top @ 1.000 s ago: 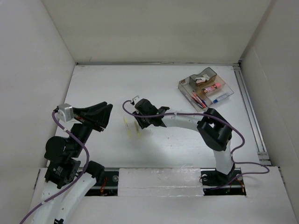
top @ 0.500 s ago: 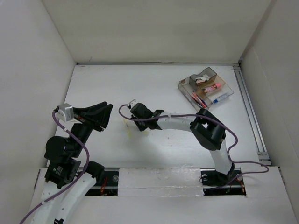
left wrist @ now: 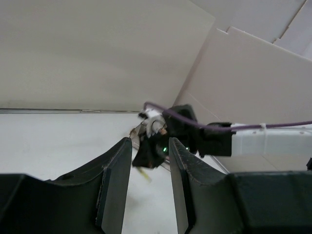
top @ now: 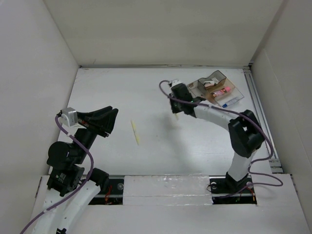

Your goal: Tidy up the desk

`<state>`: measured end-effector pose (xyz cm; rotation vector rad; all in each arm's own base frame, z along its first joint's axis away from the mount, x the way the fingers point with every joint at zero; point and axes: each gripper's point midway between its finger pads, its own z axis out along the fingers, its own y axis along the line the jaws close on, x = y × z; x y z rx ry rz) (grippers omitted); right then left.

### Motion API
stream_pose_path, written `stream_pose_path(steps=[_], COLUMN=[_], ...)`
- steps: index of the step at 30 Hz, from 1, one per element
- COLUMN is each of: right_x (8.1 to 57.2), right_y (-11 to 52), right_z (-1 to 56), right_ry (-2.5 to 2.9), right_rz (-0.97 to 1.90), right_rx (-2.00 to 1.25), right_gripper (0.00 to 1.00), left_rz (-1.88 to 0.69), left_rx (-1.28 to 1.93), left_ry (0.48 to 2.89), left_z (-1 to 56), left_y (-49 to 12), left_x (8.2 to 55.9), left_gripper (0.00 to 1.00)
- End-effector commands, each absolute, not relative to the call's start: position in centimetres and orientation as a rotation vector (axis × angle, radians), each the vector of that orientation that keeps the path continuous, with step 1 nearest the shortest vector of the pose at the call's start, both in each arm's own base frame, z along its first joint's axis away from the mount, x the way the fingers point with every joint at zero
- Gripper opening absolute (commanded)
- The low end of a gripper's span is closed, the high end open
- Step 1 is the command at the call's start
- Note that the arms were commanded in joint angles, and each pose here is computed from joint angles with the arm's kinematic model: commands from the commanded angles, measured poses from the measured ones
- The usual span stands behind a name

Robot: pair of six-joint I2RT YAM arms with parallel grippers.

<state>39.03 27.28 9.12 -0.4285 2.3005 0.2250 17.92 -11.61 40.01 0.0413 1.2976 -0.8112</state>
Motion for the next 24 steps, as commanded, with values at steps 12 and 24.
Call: stream_pose_path(steps=[12,24], right_x=[46.0,48.9], right_y=[11.2,10.2], right_z=[14.4,13.2], right_ry=[2.184,2.244], right_rz=[0.098,0.091], right_rx=[-0.016,-0.116], right_gripper=[0.0,0.03], left_rz=[-0.824,-0.817], left_rx=[0.069,0.058], left_ry=[1.278,1.281], left_z=[40.5,40.4], left_y=[-12.2,-12.0], left_x=[18.2,18.3], left_gripper=[0.32,0.32])
